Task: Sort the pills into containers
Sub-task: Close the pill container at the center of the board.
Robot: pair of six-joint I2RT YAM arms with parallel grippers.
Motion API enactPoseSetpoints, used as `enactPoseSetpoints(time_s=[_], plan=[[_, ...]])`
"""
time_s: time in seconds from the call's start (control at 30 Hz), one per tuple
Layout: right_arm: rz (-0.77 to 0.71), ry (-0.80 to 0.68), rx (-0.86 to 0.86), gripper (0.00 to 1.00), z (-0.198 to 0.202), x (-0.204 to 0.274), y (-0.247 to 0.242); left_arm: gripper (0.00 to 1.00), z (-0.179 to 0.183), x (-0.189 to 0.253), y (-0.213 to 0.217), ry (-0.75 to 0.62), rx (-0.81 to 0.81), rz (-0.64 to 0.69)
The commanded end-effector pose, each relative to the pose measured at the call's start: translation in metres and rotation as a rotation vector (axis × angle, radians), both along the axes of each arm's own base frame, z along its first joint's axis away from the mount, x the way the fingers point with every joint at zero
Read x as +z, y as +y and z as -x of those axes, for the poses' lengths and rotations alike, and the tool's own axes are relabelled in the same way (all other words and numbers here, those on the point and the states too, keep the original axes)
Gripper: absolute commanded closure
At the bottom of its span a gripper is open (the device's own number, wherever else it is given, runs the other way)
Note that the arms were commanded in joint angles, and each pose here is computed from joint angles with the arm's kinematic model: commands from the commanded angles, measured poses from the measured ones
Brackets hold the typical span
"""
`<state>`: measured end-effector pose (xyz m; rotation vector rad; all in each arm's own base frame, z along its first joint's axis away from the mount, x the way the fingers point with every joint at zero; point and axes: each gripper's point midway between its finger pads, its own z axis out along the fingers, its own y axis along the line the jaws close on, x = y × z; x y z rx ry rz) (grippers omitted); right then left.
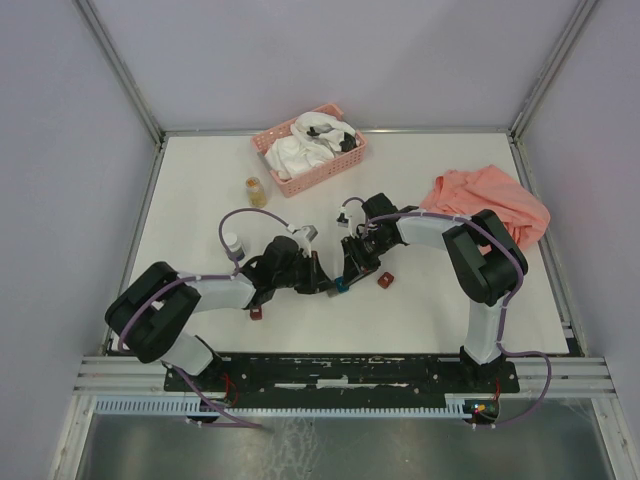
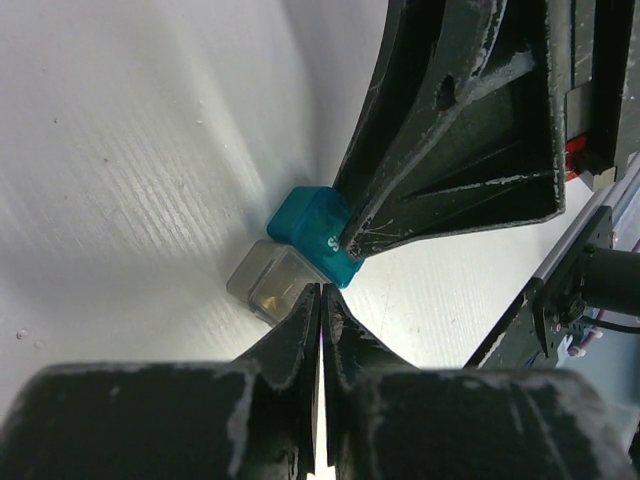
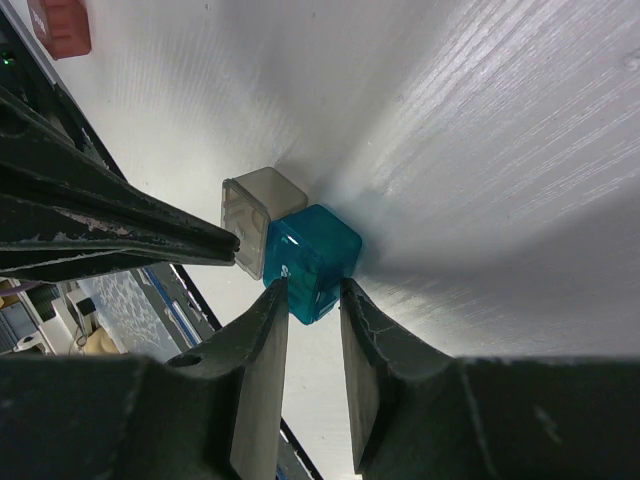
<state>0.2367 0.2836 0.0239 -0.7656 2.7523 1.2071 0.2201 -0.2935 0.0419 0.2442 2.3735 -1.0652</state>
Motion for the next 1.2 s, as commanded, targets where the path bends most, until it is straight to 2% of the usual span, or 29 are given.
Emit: enactPoseSetpoints(time_s=[0.0, 0.23, 0.4, 0.5, 0.63, 0.7, 0.83, 1.17], plan=[[0.020, -0.029, -0.004, 0.66, -0.008, -0.003, 0.002, 0.93, -0.012, 0.035, -0.007, -0.080, 0.021, 0.024], [0.021, -0.027, -0.003, 0.66, -0.008, -0.004, 0.002, 0.97, -0.013, 0.058, -0.003, -0.127, 0.043, 0.017], [0.024, -0.026, -0.003, 0.66, -0.008, -0.004, 0.002, 0.97, -0.012, 0.057, -0.004, -0.124, 0.041, 0.012], [0.025, -0.026, -0.003, 0.66, -0.008, -0.005, 0.002, 0.97, -0.007, 0.031, -0.001, -0.056, 0.046, -0.030], [0.026, -0.026, -0.003, 0.66, -0.008, -0.005, 0.002, 0.97, 0.008, -0.038, 0.018, 0.100, 0.065, -0.201], [0.025, -0.028, -0.001, 0.66, -0.008, -0.004, 0.002, 0.97, 0.014, -0.056, 0.018, 0.141, 0.047, -0.217], [0.022, -0.036, -0.003, 0.66, -0.009, -0.001, 0.002, 0.97, 0.005, -0.040, 0.017, 0.095, 0.079, -0.218], [-0.011, -0.044, 0.013, 0.63, -0.009, 0.007, 0.006, 0.96, -0.005, 0.067, -0.002, -0.145, 0.031, 0.002]])
